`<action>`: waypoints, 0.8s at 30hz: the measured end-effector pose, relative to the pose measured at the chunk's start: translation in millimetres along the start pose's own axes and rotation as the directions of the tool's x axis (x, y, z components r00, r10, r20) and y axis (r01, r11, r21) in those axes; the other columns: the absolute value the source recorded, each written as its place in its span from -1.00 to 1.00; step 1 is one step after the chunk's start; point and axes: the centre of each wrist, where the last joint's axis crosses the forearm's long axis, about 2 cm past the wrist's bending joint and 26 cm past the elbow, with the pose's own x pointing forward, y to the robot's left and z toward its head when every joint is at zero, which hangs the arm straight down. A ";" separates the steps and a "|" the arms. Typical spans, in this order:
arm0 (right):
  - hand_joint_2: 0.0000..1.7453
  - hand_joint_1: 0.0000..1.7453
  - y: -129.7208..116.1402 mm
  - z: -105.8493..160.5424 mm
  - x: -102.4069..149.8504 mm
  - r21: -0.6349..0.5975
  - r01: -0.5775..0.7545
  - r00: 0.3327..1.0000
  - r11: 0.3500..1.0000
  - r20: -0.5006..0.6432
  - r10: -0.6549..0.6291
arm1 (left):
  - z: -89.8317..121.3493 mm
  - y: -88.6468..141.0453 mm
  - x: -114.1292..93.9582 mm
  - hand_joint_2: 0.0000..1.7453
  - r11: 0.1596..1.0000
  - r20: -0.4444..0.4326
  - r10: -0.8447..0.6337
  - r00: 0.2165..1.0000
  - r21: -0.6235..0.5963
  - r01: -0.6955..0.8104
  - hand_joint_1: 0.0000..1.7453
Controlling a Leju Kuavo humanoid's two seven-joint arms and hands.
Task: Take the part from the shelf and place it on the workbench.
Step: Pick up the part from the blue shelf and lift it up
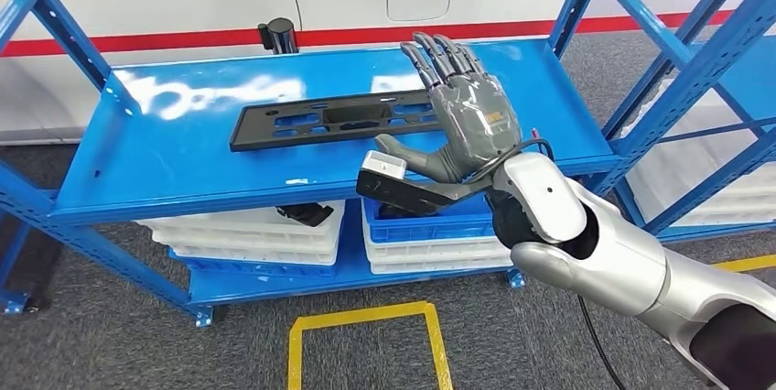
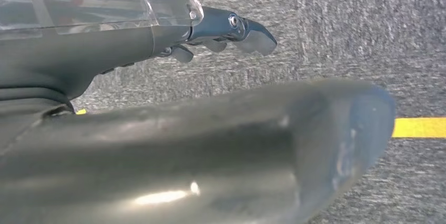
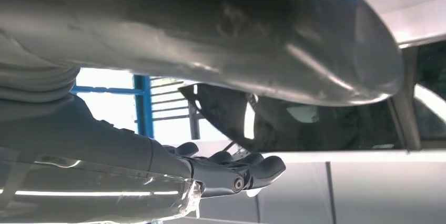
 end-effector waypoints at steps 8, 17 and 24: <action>-1.00 -1.00 5.3 -2.5 2.6 0.061 -0.068 0.997 0.996 0.027 0.066 | 0.3 -0.5 -1.0 -1.00 1.000 -0.002 -0.001 1.000 -0.005 0.001 -1.00; -1.00 -1.00 11.7 -6.3 10.0 0.108 -0.136 0.989 0.985 0.079 0.128 | 2.0 -10.7 1.8 -1.00 1.000 0.002 0.005 1.000 -0.030 -0.005 -1.00; -1.00 -1.00 19.8 -6.2 15.2 0.155 -0.121 0.990 0.980 0.097 0.107 | 2.6 -13.0 1.8 -1.00 0.999 0.001 0.004 1.000 -0.039 -0.004 -1.00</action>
